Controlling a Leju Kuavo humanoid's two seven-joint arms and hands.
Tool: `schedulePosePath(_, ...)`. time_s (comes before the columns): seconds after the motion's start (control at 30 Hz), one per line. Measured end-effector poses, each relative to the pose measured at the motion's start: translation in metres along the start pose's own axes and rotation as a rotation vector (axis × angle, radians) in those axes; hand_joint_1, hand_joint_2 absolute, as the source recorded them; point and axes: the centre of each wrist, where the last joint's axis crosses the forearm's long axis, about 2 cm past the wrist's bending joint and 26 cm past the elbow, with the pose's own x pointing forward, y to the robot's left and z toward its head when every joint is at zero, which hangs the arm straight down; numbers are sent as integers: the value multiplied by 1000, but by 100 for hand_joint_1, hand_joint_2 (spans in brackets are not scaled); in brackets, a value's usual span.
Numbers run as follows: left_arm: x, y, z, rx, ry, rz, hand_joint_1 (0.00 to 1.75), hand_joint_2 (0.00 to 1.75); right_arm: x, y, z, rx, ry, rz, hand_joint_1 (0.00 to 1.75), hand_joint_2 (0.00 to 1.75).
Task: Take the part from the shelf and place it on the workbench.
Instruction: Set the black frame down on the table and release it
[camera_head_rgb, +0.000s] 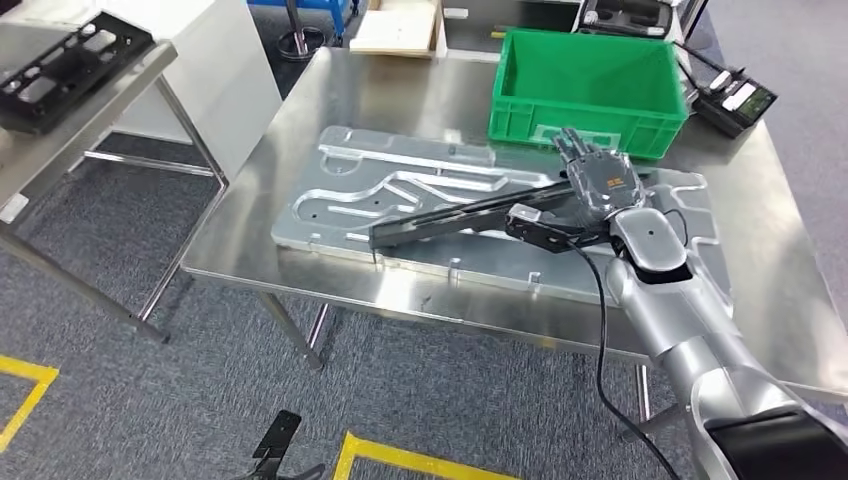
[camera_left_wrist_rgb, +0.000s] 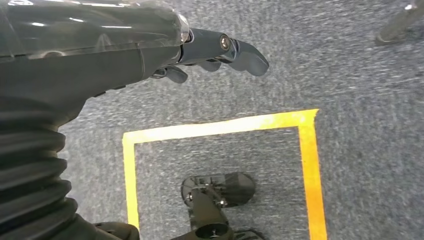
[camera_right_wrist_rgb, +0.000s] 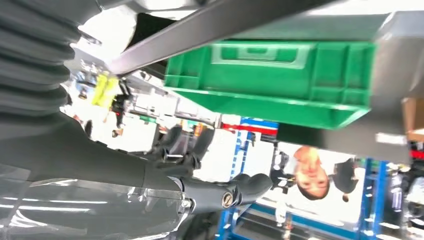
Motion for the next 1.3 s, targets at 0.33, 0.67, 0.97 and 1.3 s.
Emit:
schedulePosePath(0.33,-1,3,0,4,78,51,0,0,-4,-3,-1,18,61,-12,0,0)
schedulePosePath(0.67,-3,1,0,-10,80,48,0,0,-41,-10,10,34,154,6,0,0)
schedulePosePath(0.97,-4,-2,1,-22,71,48,0,0,-69,-23,18,-2,216,43,0,0)
schedulePosePath(1.3,-6,-3,2,-11,64,53,0,0,-100,-34,33,-71,331,164,0,0)
